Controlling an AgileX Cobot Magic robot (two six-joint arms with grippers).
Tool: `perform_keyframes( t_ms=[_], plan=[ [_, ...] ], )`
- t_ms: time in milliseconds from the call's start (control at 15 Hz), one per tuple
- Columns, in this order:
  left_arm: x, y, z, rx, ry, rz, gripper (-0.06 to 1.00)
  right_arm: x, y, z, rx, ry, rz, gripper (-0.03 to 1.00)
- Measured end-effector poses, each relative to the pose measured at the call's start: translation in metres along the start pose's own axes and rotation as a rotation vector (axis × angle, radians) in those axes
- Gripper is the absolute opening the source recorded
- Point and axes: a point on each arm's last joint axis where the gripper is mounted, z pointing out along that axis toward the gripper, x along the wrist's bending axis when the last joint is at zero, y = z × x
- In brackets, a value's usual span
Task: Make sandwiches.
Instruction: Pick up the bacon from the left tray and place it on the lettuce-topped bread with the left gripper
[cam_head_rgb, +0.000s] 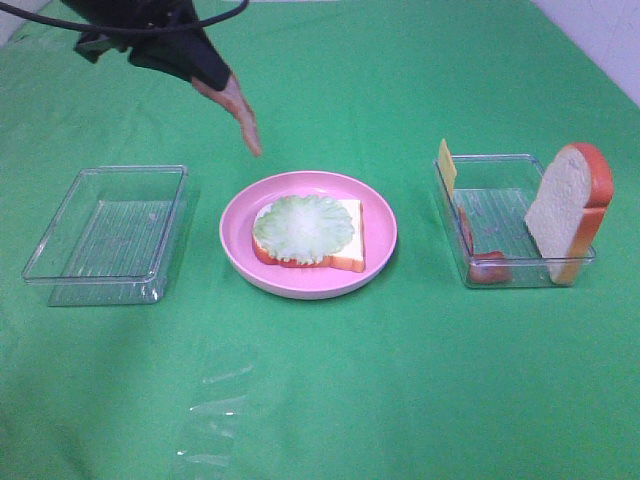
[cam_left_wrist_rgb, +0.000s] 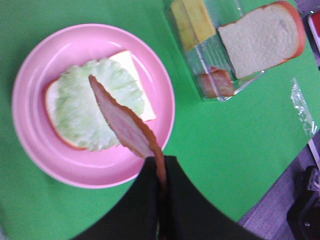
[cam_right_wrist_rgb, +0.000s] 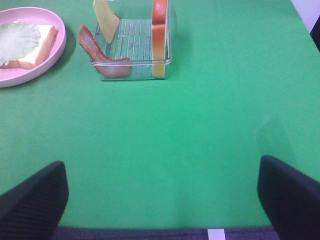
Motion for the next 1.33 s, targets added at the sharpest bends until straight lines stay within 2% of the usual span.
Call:
perform_keyframes(
  t_ms=[200, 333, 400, 667, 867, 1067, 1133, 1200, 1333],
  plan=[
    [-0.018, 0.005, 0.049, 0.055, -0.085, 0.015, 0.00, 0.000, 0.000, 0.000, 0.000, 0.000, 0.000, 0.98],
    [-0.023, 0.004, 0.082, 0.102, -0.106, 0.026, 0.00, 0.000, 0.000, 0.000, 0.000, 0.000, 0.000, 0.98],
    [-0.026, 0.001, 0.112, 0.150, -0.119, 0.041, 0.00, 0.000, 0.000, 0.000, 0.000, 0.000, 0.000, 0.98],
    [-0.018, -0.007, 0.145, 0.210, -0.117, 0.029, 0.00, 0.000, 0.000, 0.000, 0.000, 0.000, 0.000, 0.98],
    [-0.007, -0.011, 0.155, 0.240, -0.059, 0.062, 0.00, 0.000, 0.000, 0.000, 0.000, 0.000, 0.000, 0.98],
    [0.006, -0.013, 0.156, 0.271, 0.054, 0.157, 0.00, 0.000, 0.000, 0.000, 0.000, 0.000, 0.000, 0.98],
    [0.009, -0.014, 0.157, 0.277, 0.071, 0.170, 0.00, 0.000, 0.000, 0.000, 0.000, 0.000, 0.000, 0.98],
    [0.014, -0.014, 0.157, 0.288, 0.122, 0.210, 0.00, 0.000, 0.000, 0.000, 0.000, 0.000, 0.000, 0.98],
    [0.019, -0.013, 0.157, 0.282, 0.170, 0.247, 0.00, 0.000, 0.000, 0.000, 0.000, 0.000, 0.000, 0.98]
  ],
)
